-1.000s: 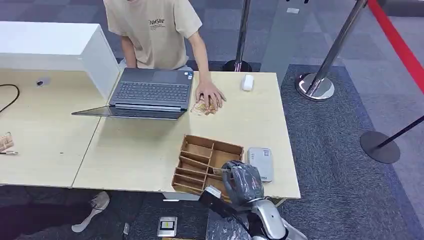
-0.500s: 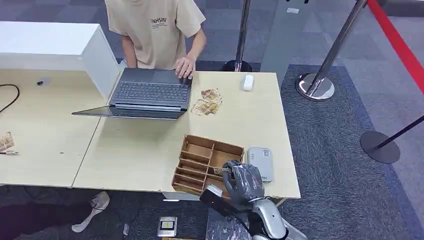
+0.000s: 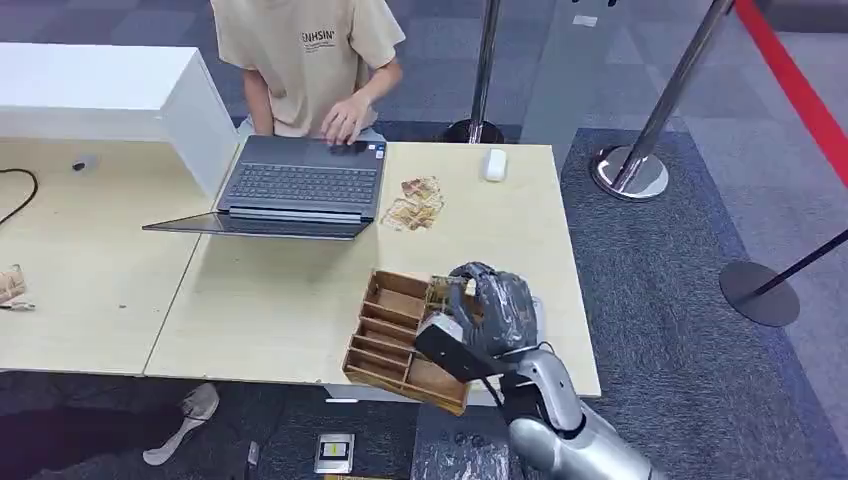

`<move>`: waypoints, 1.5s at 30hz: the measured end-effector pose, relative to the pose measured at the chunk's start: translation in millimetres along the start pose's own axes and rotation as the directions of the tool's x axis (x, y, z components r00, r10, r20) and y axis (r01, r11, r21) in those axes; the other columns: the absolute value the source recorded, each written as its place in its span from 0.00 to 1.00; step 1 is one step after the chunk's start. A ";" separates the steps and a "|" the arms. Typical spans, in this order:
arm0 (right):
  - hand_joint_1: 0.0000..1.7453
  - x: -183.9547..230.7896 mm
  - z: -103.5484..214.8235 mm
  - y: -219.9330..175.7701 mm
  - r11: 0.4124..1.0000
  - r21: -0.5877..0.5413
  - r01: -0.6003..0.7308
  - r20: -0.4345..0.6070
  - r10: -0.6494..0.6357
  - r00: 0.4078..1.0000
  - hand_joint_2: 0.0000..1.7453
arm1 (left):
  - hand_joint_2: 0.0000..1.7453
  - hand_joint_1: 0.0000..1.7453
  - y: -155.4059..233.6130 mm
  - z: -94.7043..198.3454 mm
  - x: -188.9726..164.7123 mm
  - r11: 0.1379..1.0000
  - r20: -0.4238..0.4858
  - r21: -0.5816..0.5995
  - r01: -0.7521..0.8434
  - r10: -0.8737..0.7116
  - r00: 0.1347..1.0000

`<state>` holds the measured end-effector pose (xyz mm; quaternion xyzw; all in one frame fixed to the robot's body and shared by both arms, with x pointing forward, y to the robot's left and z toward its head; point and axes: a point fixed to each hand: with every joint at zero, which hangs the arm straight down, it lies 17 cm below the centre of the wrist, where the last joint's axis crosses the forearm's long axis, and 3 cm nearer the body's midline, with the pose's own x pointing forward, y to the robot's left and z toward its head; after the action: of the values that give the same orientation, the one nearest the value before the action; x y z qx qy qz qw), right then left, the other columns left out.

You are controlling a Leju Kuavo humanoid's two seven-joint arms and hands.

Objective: Pass the card to the sensor for recognition and then transmit it.

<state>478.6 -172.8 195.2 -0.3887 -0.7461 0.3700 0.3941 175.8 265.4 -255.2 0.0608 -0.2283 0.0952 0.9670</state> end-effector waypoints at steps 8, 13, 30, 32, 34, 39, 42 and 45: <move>1.00 29.4 -85.4 -85.7 0.975 -0.075 0.209 0.100 -0.201 0.975 1.00 | 1.00 0.00 -3.1 -0.6 5.7 1.000 0.013 -0.010 0.017 -0.017 1.000; 1.00 41.7 -124.6 -131.1 0.957 -0.105 0.269 0.171 -0.249 0.953 1.00 | 1.00 0.00 -8.1 -1.4 14.6 0.999 0.029 -0.023 0.030 -0.029 0.999; 1.00 47.7 -184.2 -102.0 0.808 -0.241 -0.538 0.241 0.587 0.773 1.00 | 0.00 0.00 -12.8 -1.8 20.6 0.999 0.034 -0.030 0.036 -0.035 0.999; 1.00 44.5 -181.8 -94.2 0.799 -0.235 -0.554 0.242 0.600 0.763 1.00 | 0.00 0.00 -12.1 -1.5 18.4 0.999 0.031 -0.029 0.034 -0.033 0.999; 1.00 42.9 -180.3 -87.6 0.794 -0.228 -0.563 0.244 0.606 0.757 1.00 | 0.00 0.00 -9.9 -1.6 16.4 0.999 0.028 -0.026 0.034 -0.034 0.999; 1.00 31.9 -175.3 -66.4 0.786 -0.181 -0.591 0.246 0.618 0.747 1.00 | 0.00 0.00 -5.4 -1.1 9.3 0.999 0.019 -0.026 0.041 -0.040 0.999; 1.00 26.5 -170.3 -57.5 0.776 -0.162 -0.610 0.243 0.630 0.737 1.00 | 0.00 0.00 -1.4 0.0 0.5 0.999 0.006 -0.031 0.044 -0.043 0.999; 0.03 13.5 -163.9 -48.9 0.757 -0.116 -0.643 0.223 0.651 0.726 1.00 | 0.00 0.00 2.9 1.4 -6.4 0.998 0.008 -0.044 0.043 -0.043 0.999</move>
<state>602.8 -141.5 309.4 -0.5802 -0.6130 0.5185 0.1372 169.0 267.0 -256.7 0.0446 -0.2322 0.0693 0.9692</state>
